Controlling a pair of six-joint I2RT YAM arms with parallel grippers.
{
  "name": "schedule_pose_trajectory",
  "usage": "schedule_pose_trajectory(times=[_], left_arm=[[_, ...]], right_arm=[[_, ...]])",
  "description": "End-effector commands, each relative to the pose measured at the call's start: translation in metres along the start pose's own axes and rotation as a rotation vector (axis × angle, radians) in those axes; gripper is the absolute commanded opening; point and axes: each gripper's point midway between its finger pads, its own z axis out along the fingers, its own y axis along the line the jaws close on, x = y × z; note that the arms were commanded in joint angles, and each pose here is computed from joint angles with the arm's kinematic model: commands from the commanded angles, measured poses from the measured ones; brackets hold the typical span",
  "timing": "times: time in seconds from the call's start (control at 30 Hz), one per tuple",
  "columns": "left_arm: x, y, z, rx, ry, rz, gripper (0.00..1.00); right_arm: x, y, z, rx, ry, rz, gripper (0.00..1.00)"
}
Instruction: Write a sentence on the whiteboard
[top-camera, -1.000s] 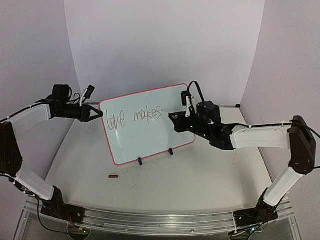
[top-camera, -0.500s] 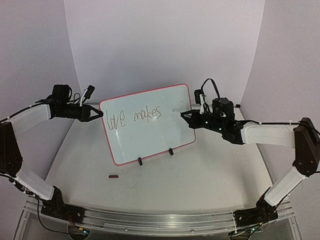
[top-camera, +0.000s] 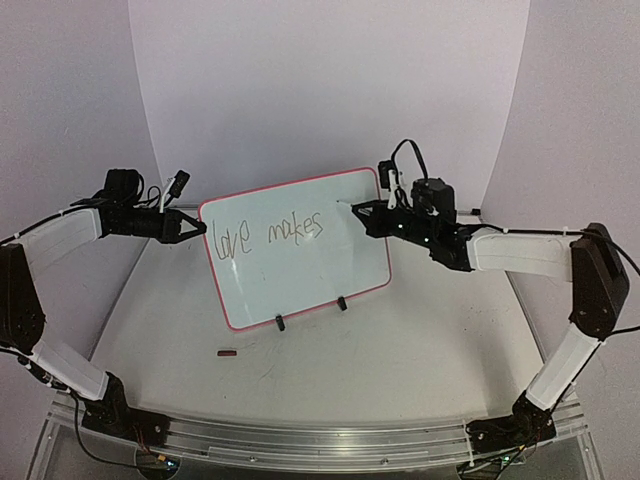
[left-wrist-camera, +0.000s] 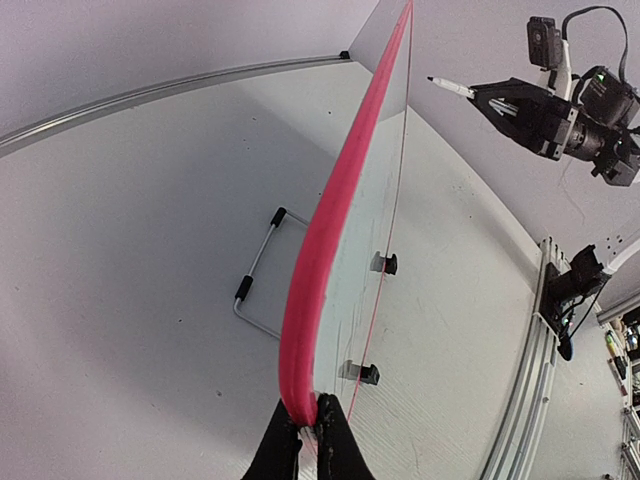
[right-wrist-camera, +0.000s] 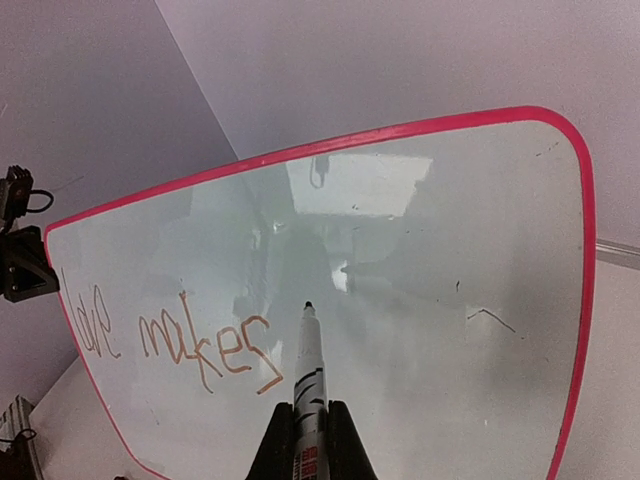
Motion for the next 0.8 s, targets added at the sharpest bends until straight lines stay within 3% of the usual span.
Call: schedule_pose_trajectory(times=[0.0, 0.37, 0.77], left_arm=[[0.0, 0.007, 0.004, -0.039, 0.024, 0.042, 0.0], [0.0, 0.007, 0.005, -0.036, 0.026, 0.042, 0.0], [0.001, 0.007, 0.005, -0.038, 0.03, 0.039, 0.0]], right_arm=[[-0.024, -0.004, 0.011, 0.032, -0.066, -0.036, 0.0], [-0.014, -0.016, 0.024, 0.076, -0.048, -0.045, 0.0], [0.034, -0.026, 0.016, 0.081, 0.042, 0.003, 0.0]])
